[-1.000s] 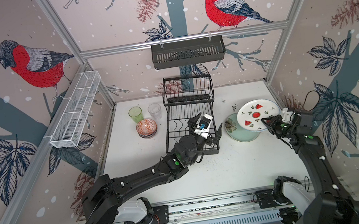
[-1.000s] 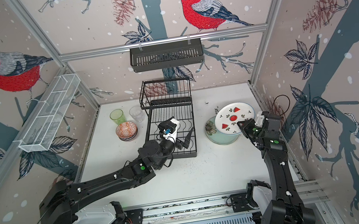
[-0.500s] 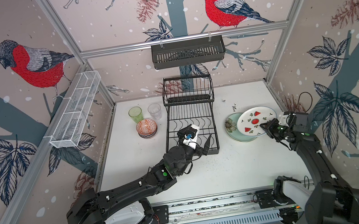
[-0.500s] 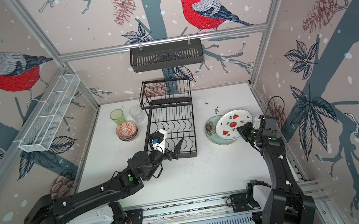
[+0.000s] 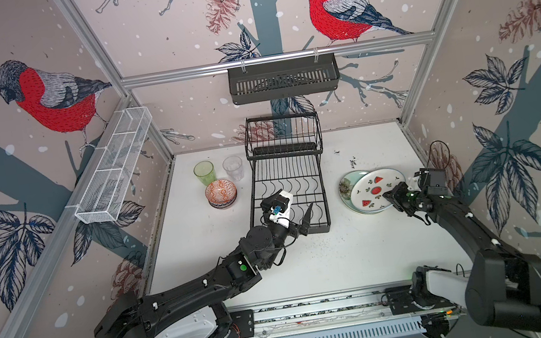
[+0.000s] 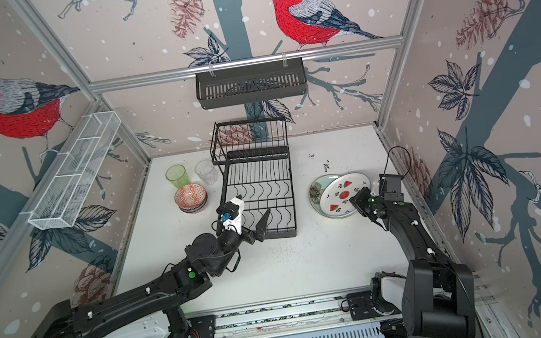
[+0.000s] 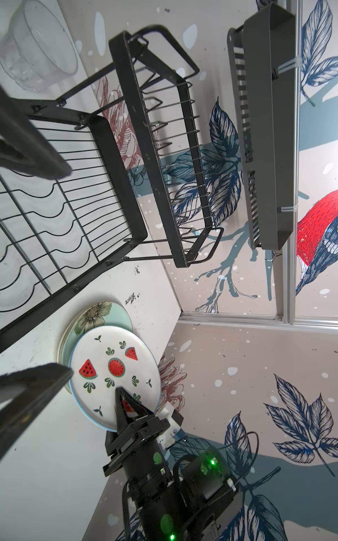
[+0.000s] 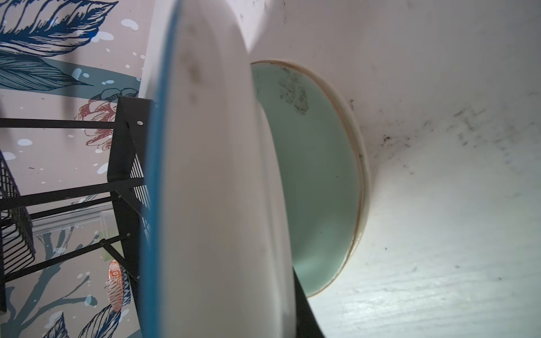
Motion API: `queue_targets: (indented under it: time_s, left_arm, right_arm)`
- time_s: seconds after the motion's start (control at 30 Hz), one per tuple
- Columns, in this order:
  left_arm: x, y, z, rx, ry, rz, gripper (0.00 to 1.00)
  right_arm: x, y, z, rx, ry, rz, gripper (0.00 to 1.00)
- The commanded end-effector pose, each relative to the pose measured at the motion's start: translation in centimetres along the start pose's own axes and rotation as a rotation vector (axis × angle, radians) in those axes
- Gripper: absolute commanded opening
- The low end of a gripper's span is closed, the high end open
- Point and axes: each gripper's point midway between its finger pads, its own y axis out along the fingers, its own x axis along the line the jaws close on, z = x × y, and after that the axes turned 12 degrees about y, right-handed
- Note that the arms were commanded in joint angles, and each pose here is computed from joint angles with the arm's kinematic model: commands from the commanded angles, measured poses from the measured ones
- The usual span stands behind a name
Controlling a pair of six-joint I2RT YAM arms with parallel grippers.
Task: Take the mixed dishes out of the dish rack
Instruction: 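Lower the white plate flat onto the mint plate stack and open the right gripper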
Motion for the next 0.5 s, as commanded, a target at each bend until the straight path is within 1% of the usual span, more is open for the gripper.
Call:
queue_targets:
  time_s: [0.0, 0.1, 0.13, 0.2, 0.23, 0.37, 0.43, 0.47]
  left_arm:
    - [0.89, -0.24, -0.82, -0.036, -0.015, -0.039, 0.98]
    - [1.03, -0.19, -0.61, -0.025, -0.010, -0.049, 0.98]
    - [1.06, -0.19, -0.53, -0.022, -0.008, -0.050, 0.98]
    - [1.22, -0.25, -0.50, -0.020, -0.008, -0.058, 0.98]
    - [1.27, -0.27, -0.54, -0.021, -0.009, -0.060, 0.98]
    - [1.48, -0.31, -0.42, -0.018, -0.009, -0.073, 0.97]
    - [1.61, -0.25, -0.21, -0.009, -0.006, -0.083, 0.98]
    - [1.69, -0.25, -0.22, -0.008, -0.006, -0.088, 0.98]
  right_arm:
    - [1.28, 0.38, -0.93, -0.032, -0.042, -0.034, 0.00]
    - [0.83, 0.77, -1.05, -0.043, -0.055, 0.015, 0.00]
    - [0.74, 0.87, -1.03, -0.046, -0.064, 0.031, 0.02]
    - [0.81, 0.90, -1.20, -0.055, -0.084, 0.054, 0.13]
    - [0.87, 0.93, -1.23, -0.055, -0.088, 0.057, 0.16]
    - [0.94, 0.93, -1.36, -0.060, -0.080, 0.057, 0.24]
    - [0.83, 1.09, -1.29, -0.055, -0.076, 0.059, 0.26]
    - [0.73, 1.22, -1.21, -0.051, -0.078, 0.064, 0.29]
